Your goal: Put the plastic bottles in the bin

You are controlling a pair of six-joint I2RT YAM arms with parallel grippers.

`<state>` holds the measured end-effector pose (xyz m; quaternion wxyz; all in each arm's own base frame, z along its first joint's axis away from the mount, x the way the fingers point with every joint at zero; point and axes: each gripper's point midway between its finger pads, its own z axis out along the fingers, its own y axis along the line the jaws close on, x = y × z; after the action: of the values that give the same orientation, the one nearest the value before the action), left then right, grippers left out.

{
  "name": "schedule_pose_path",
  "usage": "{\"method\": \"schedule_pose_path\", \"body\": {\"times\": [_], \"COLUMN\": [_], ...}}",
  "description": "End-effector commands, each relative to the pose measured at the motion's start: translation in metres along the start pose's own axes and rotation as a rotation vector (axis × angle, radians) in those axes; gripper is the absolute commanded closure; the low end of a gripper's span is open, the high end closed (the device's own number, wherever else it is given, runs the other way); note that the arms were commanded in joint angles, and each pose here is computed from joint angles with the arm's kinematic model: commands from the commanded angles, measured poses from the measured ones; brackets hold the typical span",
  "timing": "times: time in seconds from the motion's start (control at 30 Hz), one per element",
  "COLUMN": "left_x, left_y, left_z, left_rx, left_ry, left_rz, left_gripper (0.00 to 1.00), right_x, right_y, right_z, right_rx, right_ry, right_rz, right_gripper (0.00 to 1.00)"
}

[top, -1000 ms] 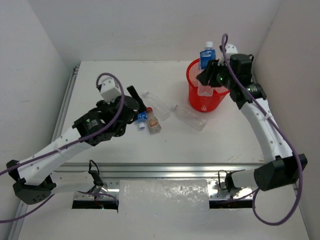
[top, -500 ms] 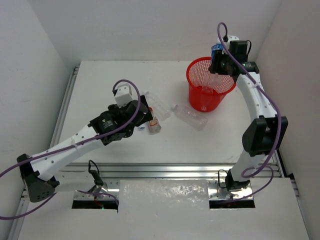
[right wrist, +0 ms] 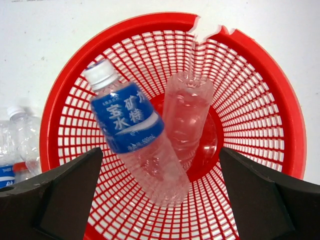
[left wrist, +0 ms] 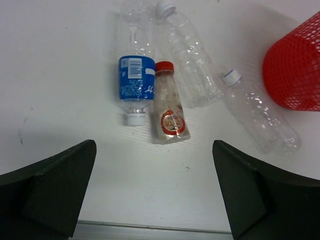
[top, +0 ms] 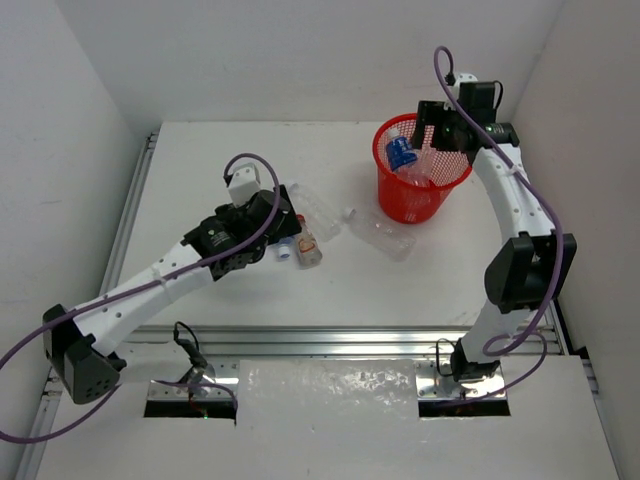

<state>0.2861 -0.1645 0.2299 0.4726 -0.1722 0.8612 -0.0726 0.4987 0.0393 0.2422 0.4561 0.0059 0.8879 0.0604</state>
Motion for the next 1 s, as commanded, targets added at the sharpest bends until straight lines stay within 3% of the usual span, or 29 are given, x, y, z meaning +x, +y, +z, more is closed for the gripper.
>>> {"method": "schedule_pose_path", "body": {"times": [0.0, 0.1, 0.3, 0.4, 0.5, 0.73, 0.97], "left_x": [0.004, 0.011, 0.014, 0.014, 0.021, 0.03, 0.049], "left_y": [-0.001, 0.005, 0.014, 0.023, 0.026, 0.016, 0.044], "left_z": [0.017, 0.026, 0.059, 0.084, 0.112, 0.166, 0.198], "left_rx": [0.006, -0.015, -0.064, -0.108, -0.132, -0.112, -0.25], "left_ry": [0.028, 0.042, 0.092, 0.121, 0.18, 0.256, 0.295], "left_rz": [-0.008, -0.025, -0.08, -0.102, -0.092, -0.003, -0.031], "left_gripper": [0.0, 0.0, 0.0, 0.0, 0.0, 0.02, 0.04], "right_x": [-0.043, -0.046, -0.041, -0.008, 0.031, 0.115, 0.14], "right_y": [0.003, 0.01, 0.074, 0.126, 0.148, 0.161, 0.163], "right_z": [-0.03, -0.044, -0.106, -0.141, -0.161, -0.165, -0.163], "right_rx": [0.011, -0.008, -0.139, -0.252, -0.354, -0.486, -0.52], "right_ry": [-0.112, -0.118, -0.154, -0.142, -0.113, 0.0, 0.046], "right_rz": [-0.019, 0.012, -0.036, -0.107, -0.101, -0.102, -0.094], "right_gripper": [0.01, 0.01, 0.01, 0.01, 0.01, 0.01, 0.01]}}
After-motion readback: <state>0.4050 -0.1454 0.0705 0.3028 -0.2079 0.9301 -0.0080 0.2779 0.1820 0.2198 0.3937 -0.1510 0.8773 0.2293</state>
